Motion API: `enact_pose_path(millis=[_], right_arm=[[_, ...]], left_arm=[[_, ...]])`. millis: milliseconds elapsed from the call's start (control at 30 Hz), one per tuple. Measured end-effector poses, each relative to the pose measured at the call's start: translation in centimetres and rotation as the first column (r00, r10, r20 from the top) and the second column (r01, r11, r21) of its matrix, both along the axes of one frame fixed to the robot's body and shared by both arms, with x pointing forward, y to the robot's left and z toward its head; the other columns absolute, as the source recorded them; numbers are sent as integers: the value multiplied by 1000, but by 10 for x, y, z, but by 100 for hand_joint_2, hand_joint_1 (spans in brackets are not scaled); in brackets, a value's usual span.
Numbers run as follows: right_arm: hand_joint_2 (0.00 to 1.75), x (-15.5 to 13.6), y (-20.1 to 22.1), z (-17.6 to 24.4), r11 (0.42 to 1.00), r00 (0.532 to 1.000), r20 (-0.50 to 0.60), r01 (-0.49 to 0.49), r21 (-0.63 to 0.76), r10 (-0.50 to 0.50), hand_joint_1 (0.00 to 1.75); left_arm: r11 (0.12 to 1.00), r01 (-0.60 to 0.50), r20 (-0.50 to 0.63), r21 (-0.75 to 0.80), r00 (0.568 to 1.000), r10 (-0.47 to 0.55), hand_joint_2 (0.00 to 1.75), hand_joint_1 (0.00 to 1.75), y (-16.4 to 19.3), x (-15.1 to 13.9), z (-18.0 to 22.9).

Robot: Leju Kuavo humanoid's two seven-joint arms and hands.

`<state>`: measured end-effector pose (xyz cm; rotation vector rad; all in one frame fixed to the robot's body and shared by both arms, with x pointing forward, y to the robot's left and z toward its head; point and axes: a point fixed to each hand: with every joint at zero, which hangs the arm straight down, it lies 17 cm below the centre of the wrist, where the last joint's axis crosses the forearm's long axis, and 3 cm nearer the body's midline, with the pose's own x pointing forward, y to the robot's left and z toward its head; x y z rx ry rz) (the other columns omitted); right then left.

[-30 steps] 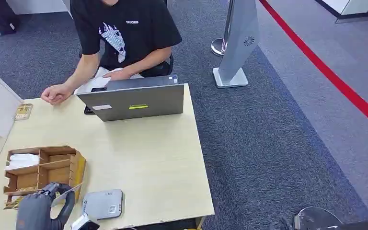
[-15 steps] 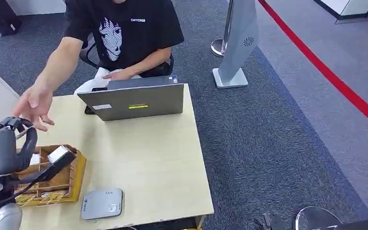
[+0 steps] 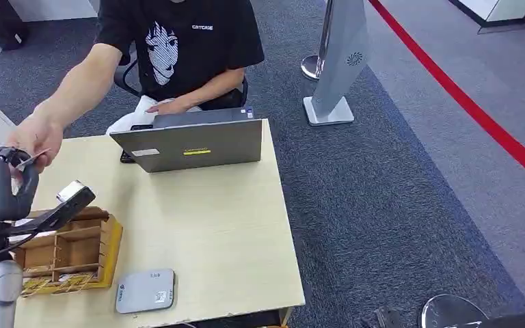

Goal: Pass the card to the sensor for recognition and then transmit it.

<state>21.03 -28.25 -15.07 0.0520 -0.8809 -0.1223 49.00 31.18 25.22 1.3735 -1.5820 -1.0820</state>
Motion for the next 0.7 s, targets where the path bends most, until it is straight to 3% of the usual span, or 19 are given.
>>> enact_pose_path(millis=[167,500,533,633,700], right_arm=[[175,1,-2,2,1000,1000,6,26,17,-26,0],[175,6,-16,9,992,993,22,114,54,-116,0],[175,6,-21,9,989,989,26,142,51,-143,0],[175,9,-42,18,967,966,53,251,46,-253,0],[175,11,-45,22,966,964,61,256,43,-259,0]], left_arm=[[999,28,27,-44,999,-27,175,0,-3,-10,4],[969,190,125,-158,977,-171,175,0,-46,-75,12],[963,205,97,-173,977,-190,175,0,-49,-79,6],[954,242,-122,-179,956,-265,175,0,-63,-104,-51],[962,226,-237,-154,937,-258,175,0,-60,-123,-90]])
